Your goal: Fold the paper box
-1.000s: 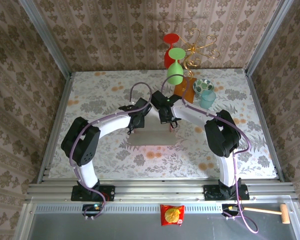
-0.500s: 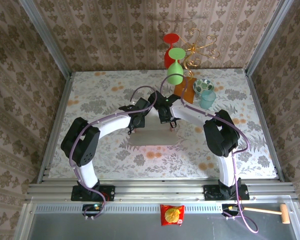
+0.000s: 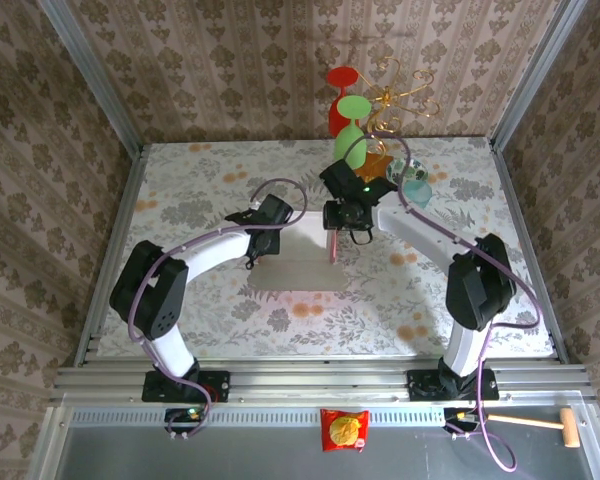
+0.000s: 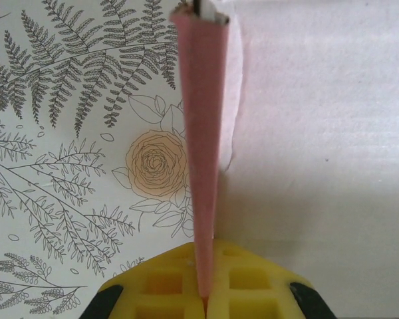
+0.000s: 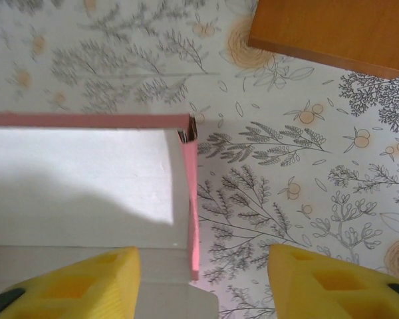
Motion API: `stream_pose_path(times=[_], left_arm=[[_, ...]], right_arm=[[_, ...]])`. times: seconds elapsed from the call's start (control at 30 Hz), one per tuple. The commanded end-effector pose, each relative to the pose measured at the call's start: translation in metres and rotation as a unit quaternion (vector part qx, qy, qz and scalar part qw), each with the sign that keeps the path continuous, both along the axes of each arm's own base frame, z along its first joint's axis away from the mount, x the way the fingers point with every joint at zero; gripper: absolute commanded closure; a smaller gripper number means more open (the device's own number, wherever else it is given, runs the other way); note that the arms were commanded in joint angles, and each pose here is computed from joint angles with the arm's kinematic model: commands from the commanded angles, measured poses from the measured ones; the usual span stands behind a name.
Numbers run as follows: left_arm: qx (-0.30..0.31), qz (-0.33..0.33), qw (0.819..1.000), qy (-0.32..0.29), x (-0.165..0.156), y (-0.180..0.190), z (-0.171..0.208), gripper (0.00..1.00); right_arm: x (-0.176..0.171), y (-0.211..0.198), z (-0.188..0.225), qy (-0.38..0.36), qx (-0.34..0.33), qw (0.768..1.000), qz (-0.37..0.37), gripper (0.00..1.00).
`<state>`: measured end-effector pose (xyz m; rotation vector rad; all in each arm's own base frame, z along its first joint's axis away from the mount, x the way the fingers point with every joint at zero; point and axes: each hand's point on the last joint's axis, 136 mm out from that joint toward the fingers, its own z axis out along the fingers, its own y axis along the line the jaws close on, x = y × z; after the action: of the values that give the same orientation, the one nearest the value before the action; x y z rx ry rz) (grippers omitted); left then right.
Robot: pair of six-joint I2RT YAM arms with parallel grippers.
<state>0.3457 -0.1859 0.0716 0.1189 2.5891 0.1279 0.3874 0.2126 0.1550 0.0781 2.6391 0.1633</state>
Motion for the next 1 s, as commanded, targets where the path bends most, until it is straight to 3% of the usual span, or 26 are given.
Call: stream_pose_path(times=[0.0, 0.17, 0.43, 0.8, 0.97], left_arm=[[0.012, -0.009, 1.0, -0.019, 0.001, 0.007, 0.01, 1.0], [0.007, -0.021, 0.999, -0.032, 0.002, 0.005, 0.011, 1.0], [0.003, -0.023, 0.999, -0.032, 0.001, 0.005, 0.01, 1.0], [-0.001, -0.029, 0.999, -0.035, 0.001, 0.003, 0.01, 1.0], [0.0, -0.027, 0.999, -0.034, 0.001, 0.004, 0.011, 1.0]], right_arm=[[0.004, -0.005, 0.018, 0.003, 0.078, 0.995, -0.055, 0.43], [0.025, -0.01, 0.018, -0.003, 0.14, 0.984, -0.106, 0.42], [0.042, 0.001, -0.017, 0.034, 0.174, 0.974, -0.142, 0.48], [0.04, -0.007, -0.058, 0.069, 0.147, 0.973, -0.165, 0.49], [0.039, -0.001, -0.06, 0.074, 0.162, 0.971, -0.157, 0.6]])
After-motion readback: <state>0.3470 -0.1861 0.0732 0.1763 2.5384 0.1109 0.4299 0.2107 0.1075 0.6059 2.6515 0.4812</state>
